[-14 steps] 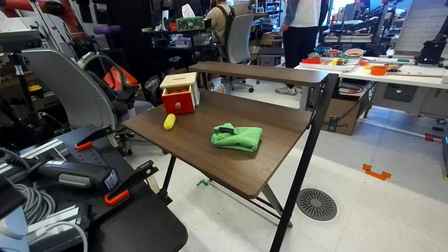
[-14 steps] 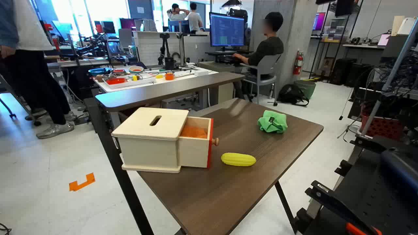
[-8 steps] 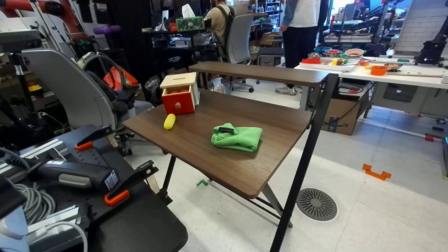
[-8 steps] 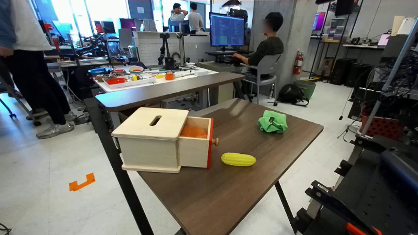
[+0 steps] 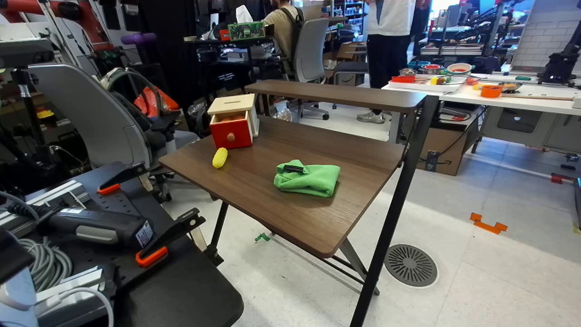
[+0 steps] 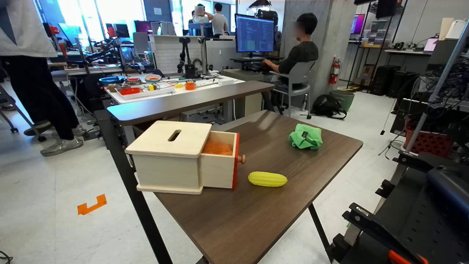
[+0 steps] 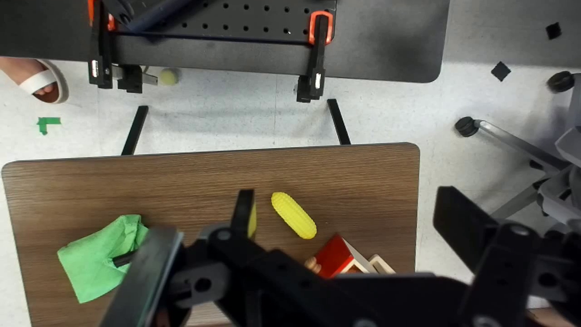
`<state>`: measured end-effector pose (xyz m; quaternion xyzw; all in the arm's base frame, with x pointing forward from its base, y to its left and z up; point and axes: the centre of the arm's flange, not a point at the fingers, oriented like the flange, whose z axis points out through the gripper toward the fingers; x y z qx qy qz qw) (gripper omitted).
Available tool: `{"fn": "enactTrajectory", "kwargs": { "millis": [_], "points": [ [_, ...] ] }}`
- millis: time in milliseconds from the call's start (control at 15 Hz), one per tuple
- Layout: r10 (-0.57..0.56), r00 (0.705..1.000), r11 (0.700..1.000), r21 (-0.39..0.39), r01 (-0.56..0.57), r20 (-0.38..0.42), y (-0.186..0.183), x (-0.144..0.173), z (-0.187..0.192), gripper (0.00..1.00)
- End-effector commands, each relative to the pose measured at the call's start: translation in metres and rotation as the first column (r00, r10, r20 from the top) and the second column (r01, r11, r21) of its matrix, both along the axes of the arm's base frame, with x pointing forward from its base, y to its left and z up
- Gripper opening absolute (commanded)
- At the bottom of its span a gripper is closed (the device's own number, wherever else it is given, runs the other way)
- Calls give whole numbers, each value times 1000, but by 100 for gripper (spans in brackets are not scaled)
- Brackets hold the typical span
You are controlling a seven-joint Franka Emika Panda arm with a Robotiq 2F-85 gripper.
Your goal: Put the yellow object in the drawer
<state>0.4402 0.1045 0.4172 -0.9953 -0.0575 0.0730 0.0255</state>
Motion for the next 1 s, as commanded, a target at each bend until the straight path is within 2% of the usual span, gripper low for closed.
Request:
{"fn": "enactTrajectory", "kwargs": {
  "millis": [0,133,267,400,600,733,933],
  "points": [
    [45,998,998,-34,-43,48,4,13,-12,100],
    [105,987,993,-73,-96,120,9,29,-28,100],
    [188,962,979,-113,-168,199,14,46,-50,100],
    [269,933,961,-130,-244,241,15,57,-77,100],
    [365,890,931,-122,-345,274,9,56,-117,100],
    [388,878,921,-84,-380,281,2,55,-139,100],
    [421,863,905,-69,-420,279,-7,58,-170,100]
  ]
}}
